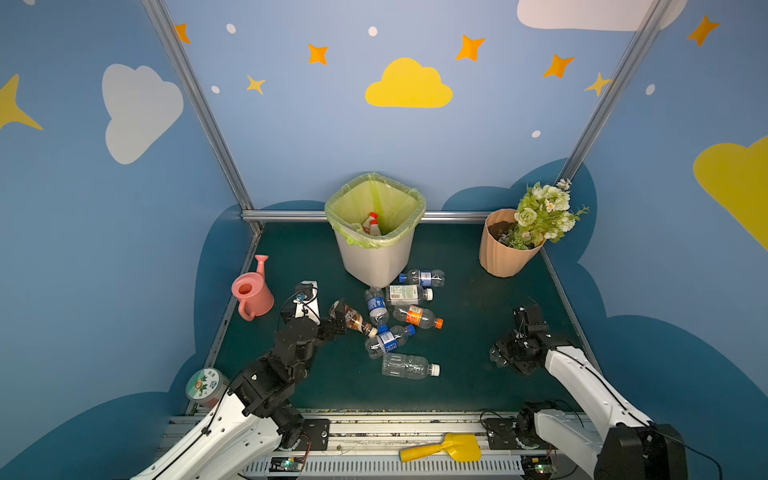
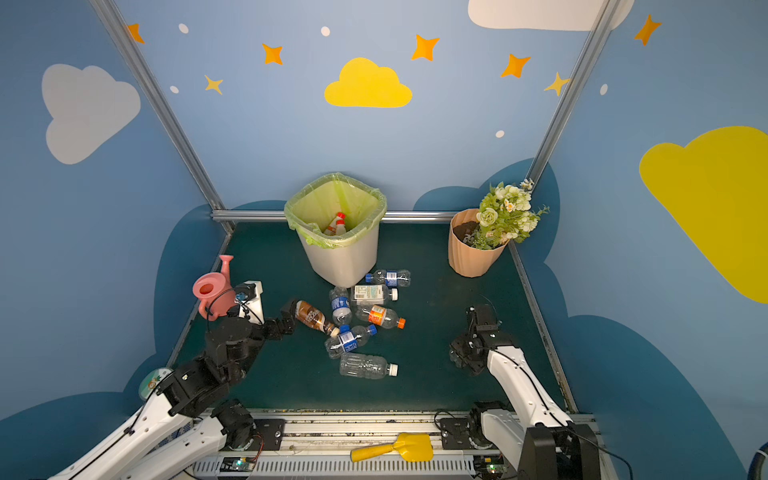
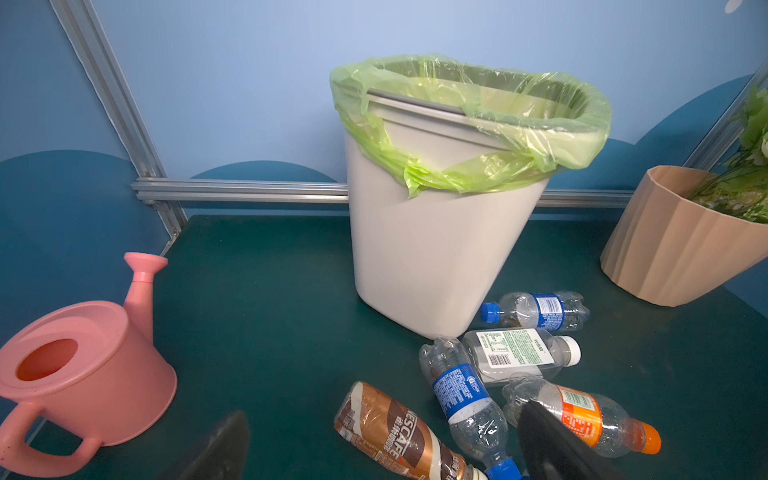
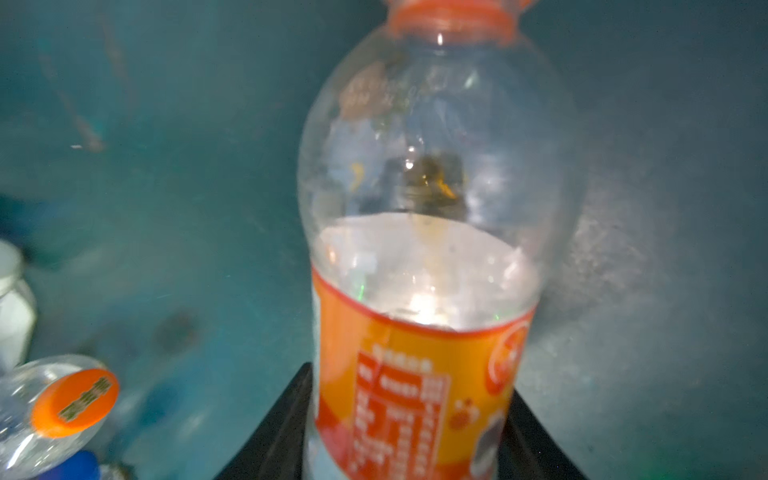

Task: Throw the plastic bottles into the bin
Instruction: 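Lower the right gripper and grasp the orange-labelled bottle, then lift the orange-labelled bottle over the bin and release it with the right gripper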

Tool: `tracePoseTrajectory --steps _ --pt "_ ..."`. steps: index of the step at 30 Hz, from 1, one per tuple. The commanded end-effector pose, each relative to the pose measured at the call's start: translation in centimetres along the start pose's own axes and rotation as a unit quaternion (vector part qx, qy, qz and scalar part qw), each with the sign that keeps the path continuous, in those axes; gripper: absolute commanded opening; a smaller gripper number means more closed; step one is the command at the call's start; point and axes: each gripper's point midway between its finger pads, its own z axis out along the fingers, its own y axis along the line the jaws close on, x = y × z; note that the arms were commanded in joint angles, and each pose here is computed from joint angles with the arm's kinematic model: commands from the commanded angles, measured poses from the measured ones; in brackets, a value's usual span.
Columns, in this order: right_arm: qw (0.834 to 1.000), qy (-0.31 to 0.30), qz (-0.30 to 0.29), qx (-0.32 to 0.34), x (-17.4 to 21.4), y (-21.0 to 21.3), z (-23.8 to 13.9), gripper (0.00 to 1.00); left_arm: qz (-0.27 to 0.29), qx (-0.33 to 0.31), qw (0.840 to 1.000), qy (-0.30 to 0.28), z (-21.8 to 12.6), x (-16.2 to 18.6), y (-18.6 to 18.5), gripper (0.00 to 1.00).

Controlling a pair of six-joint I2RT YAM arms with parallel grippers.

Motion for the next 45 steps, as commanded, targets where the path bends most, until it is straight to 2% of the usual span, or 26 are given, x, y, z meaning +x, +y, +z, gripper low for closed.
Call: tracePoseTrajectory --steps 1,6,9,12,15,20,24,26,30,34,37,40,41,45 --pt "0.996 -0.047 -0.042 -0.057 -2.4 3.1 -2.3 0.45 -0.005 -0.003 1.0 -0.001 -0.1 -0.1 0.1 1.0" --pt "0.982 -0.098 -0.112 -0.114 -5.0 7.0 -6.3 0.45 -0.007 0.0 1.0 -0.004 0.0 -0.2 0.0 1.0" --pt "0.971 -0.133 -0.132 -0.147 -6.4 8.9 -8.8 0.44 -0.012 0.0 1.0 -0.003 0.0 -0.1 0.0 1.0" --pt "0.953 -0.181 -0.145 -0.195 -7.9 11.2 -12.1 0.43 -0.018 -0.004 1.0 0.0 0.0 0.1 0.1 1.0" --pt "0.927 -0.237 -0.166 -0.24 -9.4 13.8 -16.3 0.42 -0.017 -0.002 1.0 0.003 0.0 0.1 0.1 1.0" --pt "0.882 -0.316 -0.211 -0.278 -11.5 17.9 -22.9 0.42 -0.007 0.002 1.0 0.008 0.2 -0.1 -0.4 1.0" --pt "0.836 -0.367 -0.222 -0.341 -12.3 22.0 -28.0 0.42 -0.009 0.005 1.0 0.014 0.5 0.0 -0.7 1.0" --pt "0.815 -0.373 -0.232 -0.377 -12.0 24.9 -29.7 0.42 -0.01 0.004 1.0 0.017 0.6 0.3 -0.7 1.0" --pt "0.784 -0.348 -0.277 -0.432 -9.9 31.6 -30.7 0.42 -0.021 -0.009 0.999 0.024 0.7 0.6 -0.3 1.0" --pt "0.757 -0.279 -0.341 -0.482 -5.8 39.2 -29.2 0.42 -0.042 -0.02 0.999 0.029 0.6 1.0 0.2 1.0" --pt "0.756 -0.207 -0.398 -0.477 -2.5 43.9 -25.6 0.47 -0.067 -0.033 0.997 0.031 0.5 1.4 0.7 1.0" --pt "0.778 -0.142 -0.437 -0.429 -1.2 46.7 -21.2 0.59 -0.109 -0.056 0.992 0.037 0.4 2.0 1.5 1.0" --pt "0.786 -0.132 -0.442 -0.411 -1.4 46.9 -20.3 0.65 -0.126 -0.063 0.989 0.04 0.4 2.2 1.7 1.0" --pt "0.788 -0.153 -0.446 -0.397 -2.6 47.3 -21.2 0.84 -0.187 -0.095 0.976 0.065 0.3 3.5 2.5 1.0"
